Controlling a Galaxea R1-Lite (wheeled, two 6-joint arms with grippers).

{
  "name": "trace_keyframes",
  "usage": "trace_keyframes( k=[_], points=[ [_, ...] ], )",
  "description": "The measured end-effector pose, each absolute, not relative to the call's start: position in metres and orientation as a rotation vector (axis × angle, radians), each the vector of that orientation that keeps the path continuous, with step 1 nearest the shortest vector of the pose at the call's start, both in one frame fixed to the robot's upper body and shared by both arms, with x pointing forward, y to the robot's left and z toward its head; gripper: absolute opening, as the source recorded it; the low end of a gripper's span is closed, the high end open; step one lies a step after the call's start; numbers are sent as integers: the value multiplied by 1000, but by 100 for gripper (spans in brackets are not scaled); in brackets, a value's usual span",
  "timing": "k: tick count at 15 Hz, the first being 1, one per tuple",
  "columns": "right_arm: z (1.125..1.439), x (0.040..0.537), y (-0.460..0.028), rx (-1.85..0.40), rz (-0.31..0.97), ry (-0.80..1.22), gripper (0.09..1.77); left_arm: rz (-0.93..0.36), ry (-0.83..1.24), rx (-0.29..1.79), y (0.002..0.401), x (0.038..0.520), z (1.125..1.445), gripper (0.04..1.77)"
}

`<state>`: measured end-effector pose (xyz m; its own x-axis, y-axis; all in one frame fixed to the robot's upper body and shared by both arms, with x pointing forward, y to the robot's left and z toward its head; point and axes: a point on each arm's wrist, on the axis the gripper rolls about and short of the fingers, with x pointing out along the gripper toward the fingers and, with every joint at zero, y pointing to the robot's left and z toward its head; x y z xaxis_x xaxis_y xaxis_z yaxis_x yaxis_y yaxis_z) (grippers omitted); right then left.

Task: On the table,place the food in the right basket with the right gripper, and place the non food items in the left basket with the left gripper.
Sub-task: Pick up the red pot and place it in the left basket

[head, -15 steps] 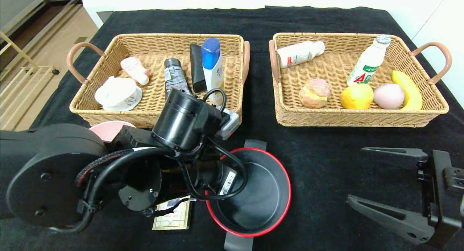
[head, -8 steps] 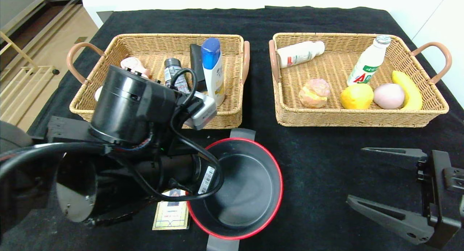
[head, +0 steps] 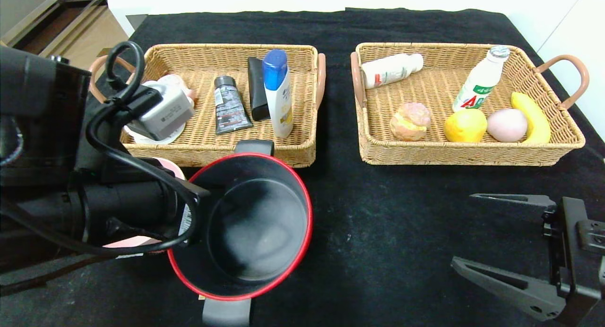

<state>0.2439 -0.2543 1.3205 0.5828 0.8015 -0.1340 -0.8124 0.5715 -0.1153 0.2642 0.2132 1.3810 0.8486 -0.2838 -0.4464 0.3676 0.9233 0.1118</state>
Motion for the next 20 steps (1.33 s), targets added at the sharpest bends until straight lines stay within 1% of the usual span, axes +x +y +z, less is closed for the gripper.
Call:
trace_keyframes(
  k=[8, 11, 16, 20],
  points=[
    [1320, 243, -253, -171, 953, 69, 171, -172, 354, 96, 261, 286, 1412, 19],
    [1321, 243, -253, -170, 953, 69, 171, -93, 333, 71, 276, 304, 1420, 19],
    [1321, 243, -254, -169, 951, 65, 171, -29, 291, 45, 294, 337, 1438, 19],
    [1321, 243, -253, -170, 953, 66, 171, 40, 276, 31, 310, 365, 1445, 19]
  ],
)
